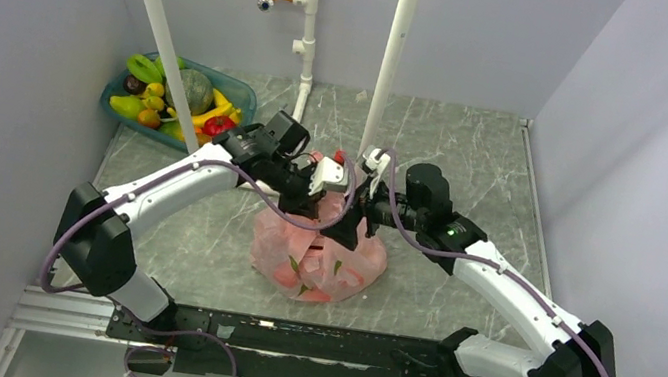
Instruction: Place the fake fruits into the plastic bag and tie a complex knot
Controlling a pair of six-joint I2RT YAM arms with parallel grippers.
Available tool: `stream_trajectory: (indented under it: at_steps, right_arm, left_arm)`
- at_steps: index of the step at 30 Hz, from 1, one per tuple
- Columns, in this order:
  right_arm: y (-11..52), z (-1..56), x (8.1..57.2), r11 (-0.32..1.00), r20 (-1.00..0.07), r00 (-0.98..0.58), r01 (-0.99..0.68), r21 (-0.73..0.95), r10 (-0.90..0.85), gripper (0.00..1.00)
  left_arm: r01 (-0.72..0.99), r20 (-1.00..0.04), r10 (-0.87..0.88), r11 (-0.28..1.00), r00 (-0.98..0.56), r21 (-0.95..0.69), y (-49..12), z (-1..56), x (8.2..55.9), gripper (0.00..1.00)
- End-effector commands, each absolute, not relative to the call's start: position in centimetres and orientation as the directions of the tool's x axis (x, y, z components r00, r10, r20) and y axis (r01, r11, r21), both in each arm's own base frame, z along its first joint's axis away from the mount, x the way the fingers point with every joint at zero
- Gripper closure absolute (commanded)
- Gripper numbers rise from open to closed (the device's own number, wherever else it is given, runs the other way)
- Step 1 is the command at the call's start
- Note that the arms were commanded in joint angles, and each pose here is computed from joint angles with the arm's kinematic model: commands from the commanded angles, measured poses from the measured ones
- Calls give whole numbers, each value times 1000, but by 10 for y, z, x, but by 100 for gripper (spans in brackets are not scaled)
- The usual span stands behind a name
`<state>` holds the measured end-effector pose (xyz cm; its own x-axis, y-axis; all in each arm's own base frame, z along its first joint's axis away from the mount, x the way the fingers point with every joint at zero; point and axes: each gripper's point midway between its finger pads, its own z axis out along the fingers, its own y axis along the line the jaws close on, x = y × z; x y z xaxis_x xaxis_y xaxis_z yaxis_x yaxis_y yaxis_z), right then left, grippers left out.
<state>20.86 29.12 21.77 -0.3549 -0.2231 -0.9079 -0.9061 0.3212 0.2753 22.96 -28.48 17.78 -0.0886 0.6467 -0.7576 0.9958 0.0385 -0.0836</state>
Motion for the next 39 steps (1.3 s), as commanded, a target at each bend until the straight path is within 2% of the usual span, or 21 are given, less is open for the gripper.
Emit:
stream_trajectory:
  at_steps: [1,2,4,6,8,10,12,15,24,26,28,30,31,32,33,35,39]
  right_arm:
    - [294,242,233,410,-940,-317,-880,241,-127,4]
    - [293,242,233,416,-941,-314,-878,237,-127,9]
    - [290,240,231,417,-942,-308,-880,229,-132,35]
    - [287,239,226,406,-947,-292,-888,215,-137,62]
    - [284,236,220,392,-949,-277,-898,199,-152,80]
    - [283,234,216,377,-950,-266,-907,188,-165,90]
    - [282,234,214,365,-949,-262,-913,185,-174,91]
    - [284,234,209,344,-948,-267,-919,195,-176,93]
    - [287,236,204,310,-946,-271,-928,208,-176,83]
    - [287,235,203,308,-945,-276,-927,213,-178,80]
    - [286,234,202,308,-942,-282,-926,217,-183,75]
    - [283,230,198,306,-937,-289,-926,221,-198,54]
    - [281,228,197,310,-934,-290,-925,218,-208,35]
    - [279,225,196,320,-930,-297,-922,220,-217,23]
    - [276,222,195,327,-925,-307,-918,226,-225,16]
    - [272,215,192,330,-918,-311,-917,222,-248,10]
    - [272,208,187,314,-914,-321,-919,238,-247,8]
  left_arm:
    - [999,-776,628,44,-48,-26,-293,195,230,100]
    - [999,-779,625,44,-48,-27,-293,195,228,100]
    - [999,-792,609,13,-40,-41,-293,199,219,95]
    - [999,-810,585,1,-40,-48,-290,205,214,86]
    - [998,-835,547,18,-66,-68,-284,211,214,78]
    - [996,-858,505,32,-89,-84,-276,221,215,67]
    - [997,-880,471,49,-69,-53,-270,231,216,60]
    - [999,-913,407,35,18,35,-269,247,210,57]
    - [997,-926,372,21,62,75,-293,246,211,51]
    - [995,-927,365,15,89,102,-297,244,211,54]
    - [994,-925,365,-1,105,113,-302,243,209,65]
    - [993,-925,364,-11,110,114,-305,242,206,80]
    - [993,-924,365,-14,113,117,-306,240,205,85]
    - [992,-922,367,-16,119,122,-306,238,204,90]
    - [992,-921,370,-12,122,126,-306,238,205,93]
    - [991,-919,374,-18,127,130,-306,236,204,96]
    - [991,-913,388,-30,128,127,-309,232,201,97]
